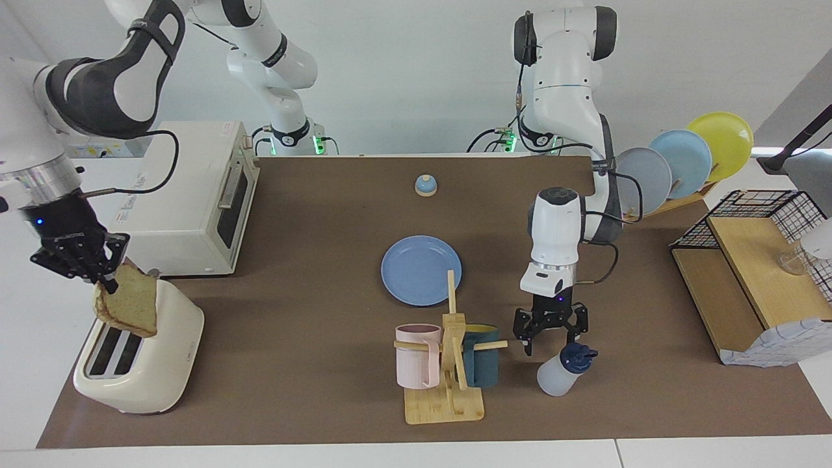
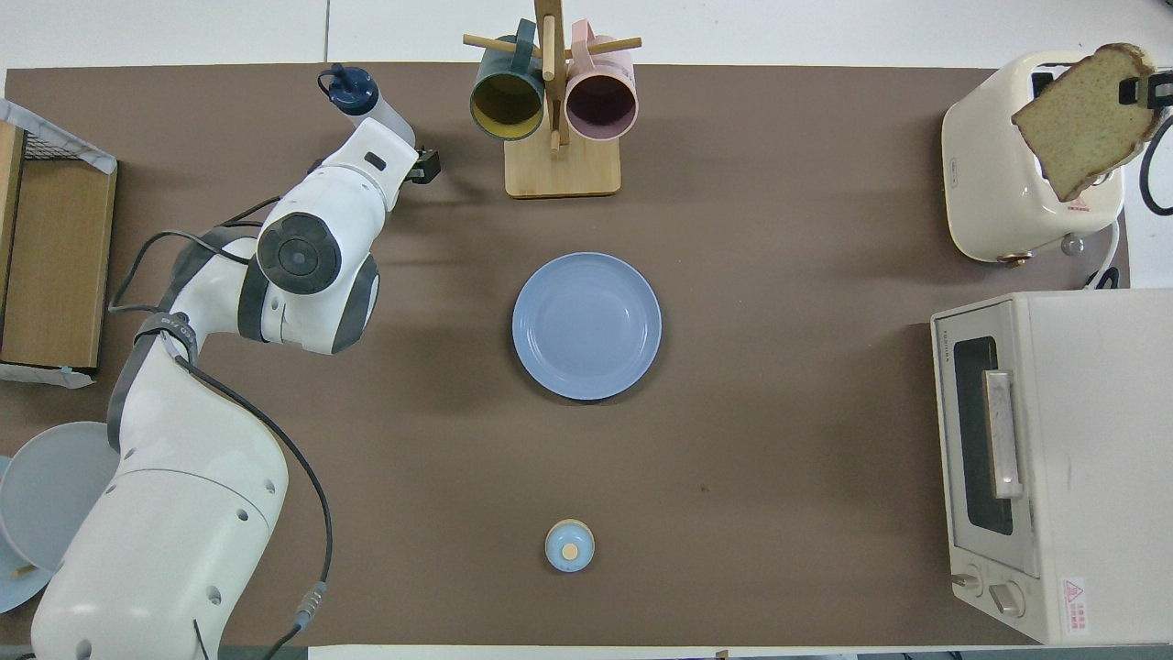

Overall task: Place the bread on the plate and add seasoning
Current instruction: 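Grasp the bread slice from the toaster with the right gripper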

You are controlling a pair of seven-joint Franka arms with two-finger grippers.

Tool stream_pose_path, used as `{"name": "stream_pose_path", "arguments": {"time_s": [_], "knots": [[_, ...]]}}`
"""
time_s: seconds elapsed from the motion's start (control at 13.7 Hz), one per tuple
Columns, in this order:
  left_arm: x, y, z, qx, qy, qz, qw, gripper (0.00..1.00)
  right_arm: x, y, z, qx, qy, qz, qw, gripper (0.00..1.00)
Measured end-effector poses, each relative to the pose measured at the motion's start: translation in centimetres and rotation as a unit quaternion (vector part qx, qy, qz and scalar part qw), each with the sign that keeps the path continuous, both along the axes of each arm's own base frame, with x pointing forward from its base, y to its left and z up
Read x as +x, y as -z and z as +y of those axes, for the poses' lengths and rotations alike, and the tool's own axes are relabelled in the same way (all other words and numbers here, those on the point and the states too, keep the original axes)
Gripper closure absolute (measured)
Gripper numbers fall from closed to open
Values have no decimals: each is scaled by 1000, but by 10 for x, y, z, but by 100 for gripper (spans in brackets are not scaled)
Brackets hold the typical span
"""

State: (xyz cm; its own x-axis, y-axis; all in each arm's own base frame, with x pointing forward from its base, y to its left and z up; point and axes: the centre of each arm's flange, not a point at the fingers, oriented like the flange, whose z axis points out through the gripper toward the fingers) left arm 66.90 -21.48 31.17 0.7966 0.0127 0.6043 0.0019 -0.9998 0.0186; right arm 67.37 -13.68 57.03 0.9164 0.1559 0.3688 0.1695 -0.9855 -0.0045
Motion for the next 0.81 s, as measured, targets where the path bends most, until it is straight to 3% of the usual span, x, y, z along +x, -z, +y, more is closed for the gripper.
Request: {"name": "stream_pose_path", "arguments": {"time_s": [0.22,0.37,0.59,0.81], "knots": [[10,-12,6,2,-3,-4,1000,0,4,-3,19,-40,-33,13,999,93],[15,-17,8,11,4,1,1000,0,6,-21,81,-77,-85,12,993,93],[17,-11,6,15,11,6,1000,0,-8,-39,170,-76,-138,23,987,93],[16,-4,-1,12,16,11,1000,0,-27,-24,263,-56,-165,51,983,93]]}}
